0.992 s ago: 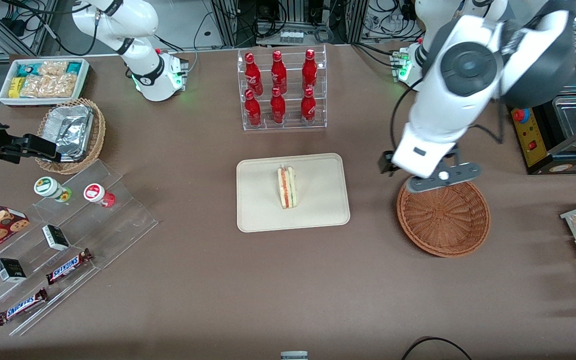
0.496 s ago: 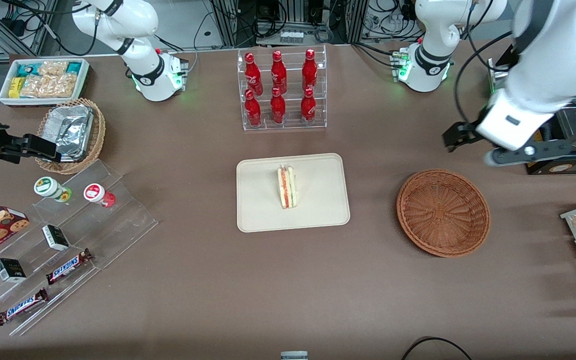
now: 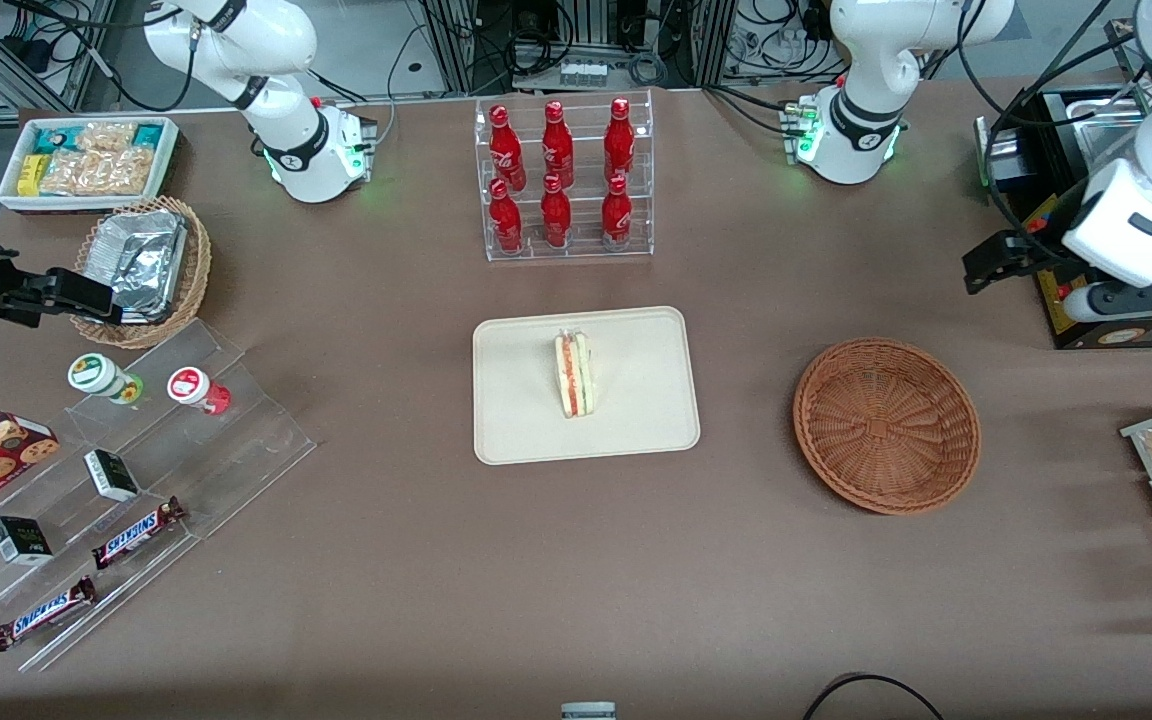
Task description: Place sandwich from basket to tray
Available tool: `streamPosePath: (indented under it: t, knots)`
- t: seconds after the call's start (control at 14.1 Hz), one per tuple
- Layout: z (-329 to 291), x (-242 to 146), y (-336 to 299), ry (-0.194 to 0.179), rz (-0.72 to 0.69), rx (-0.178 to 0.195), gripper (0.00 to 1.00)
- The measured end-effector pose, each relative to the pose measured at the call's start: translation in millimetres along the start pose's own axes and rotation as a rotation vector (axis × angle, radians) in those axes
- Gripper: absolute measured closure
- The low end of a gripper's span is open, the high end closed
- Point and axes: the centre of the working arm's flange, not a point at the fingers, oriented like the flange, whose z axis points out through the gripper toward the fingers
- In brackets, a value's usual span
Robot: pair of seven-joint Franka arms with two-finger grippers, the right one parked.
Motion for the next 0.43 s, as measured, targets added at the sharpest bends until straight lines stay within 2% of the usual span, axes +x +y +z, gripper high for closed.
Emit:
streamPosePath:
  t: [0.43]
  knots:
    - [-6,5,-22,0.018,0.024,-0.007,0.00]
